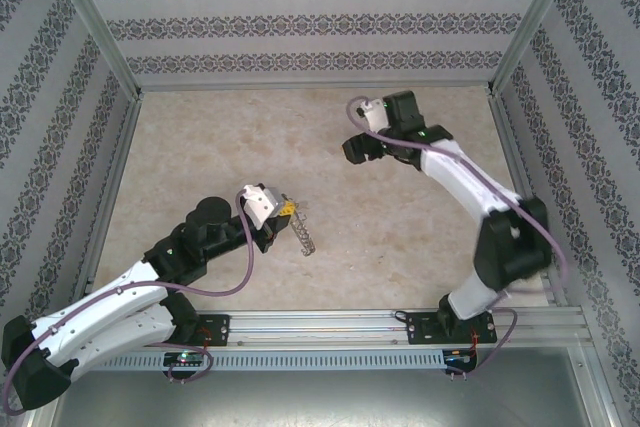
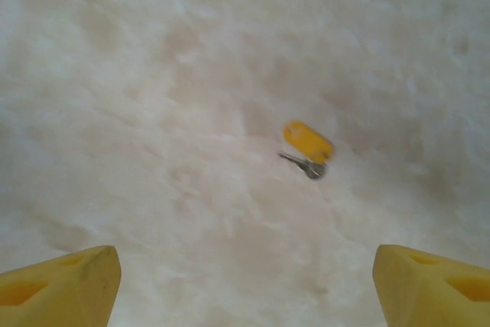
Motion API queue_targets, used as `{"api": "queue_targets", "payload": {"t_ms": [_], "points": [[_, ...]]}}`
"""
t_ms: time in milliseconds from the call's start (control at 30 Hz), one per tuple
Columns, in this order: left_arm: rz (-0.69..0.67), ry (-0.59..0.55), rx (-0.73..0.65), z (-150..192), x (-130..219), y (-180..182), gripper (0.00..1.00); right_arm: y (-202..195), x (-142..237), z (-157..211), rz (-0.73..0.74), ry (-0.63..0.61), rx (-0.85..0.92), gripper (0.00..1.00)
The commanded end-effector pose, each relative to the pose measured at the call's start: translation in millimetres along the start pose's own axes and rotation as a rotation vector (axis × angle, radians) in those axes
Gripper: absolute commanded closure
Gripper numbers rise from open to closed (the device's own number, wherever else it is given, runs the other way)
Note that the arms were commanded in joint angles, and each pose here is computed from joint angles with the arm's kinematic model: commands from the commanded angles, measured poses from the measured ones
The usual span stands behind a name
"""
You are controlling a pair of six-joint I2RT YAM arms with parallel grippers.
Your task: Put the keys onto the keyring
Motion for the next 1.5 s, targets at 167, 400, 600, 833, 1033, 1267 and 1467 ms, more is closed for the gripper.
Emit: {"api": "queue_targets", "payload": {"t_ms": [167, 400, 600, 833, 1033, 1267, 1467], "points": [[-0.079, -0.030, 0.034, 5.9, 0.9, 14.5, 1.00, -39.1, -68.9, 13.9, 0.058, 0.355, 0.052, 0.23], [-0.078, -0.025, 0.028, 11.0, -0.8, 15.6, 1.00, -52.7, -109.6, 12.7, 0.076, 0.432, 0.049, 0.34], [-0.081, -0.018, 0.019, 12.5, -2.4, 16.2, 1.00, -51.1, -128.7, 19.4, 0.078, 0.475, 0.055, 0.43], [-0.070, -0.011, 0.020, 14.4, -7.3, 15.6, 1.00, -40.7, -137.4, 16.7, 0.045, 0.459, 0.048, 0.49], [-0.068, -0.012, 0.019, 14.9, -9.0, 15.6, 1.00, -35.4, -146.0, 11.7, 0.039, 0.460, 0.056, 0.51], [-0.060, -0.022, 0.010, 13.1, -6.1, 14.1, 1.00, -38.5, -151.3, 14.0, 0.060, 0.490, 0.069, 0.58], [-0.059, -0.027, 0.004, 12.2, -5.7, 14.1, 1.00, -39.0, -149.1, 16.1, 0.075, 0.514, 0.084, 0.65]]}}
Point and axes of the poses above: each hand's point on the last joint's axis, 136 mm out from that joint toward the fingers, its own x axis back along the fingers, its own y axis along the line the jaws close on, z = x × y, the point moved 4 cm from there along x, back along the fingers, and after that the axes turned 14 degrees about x, right-handed, at the moved point
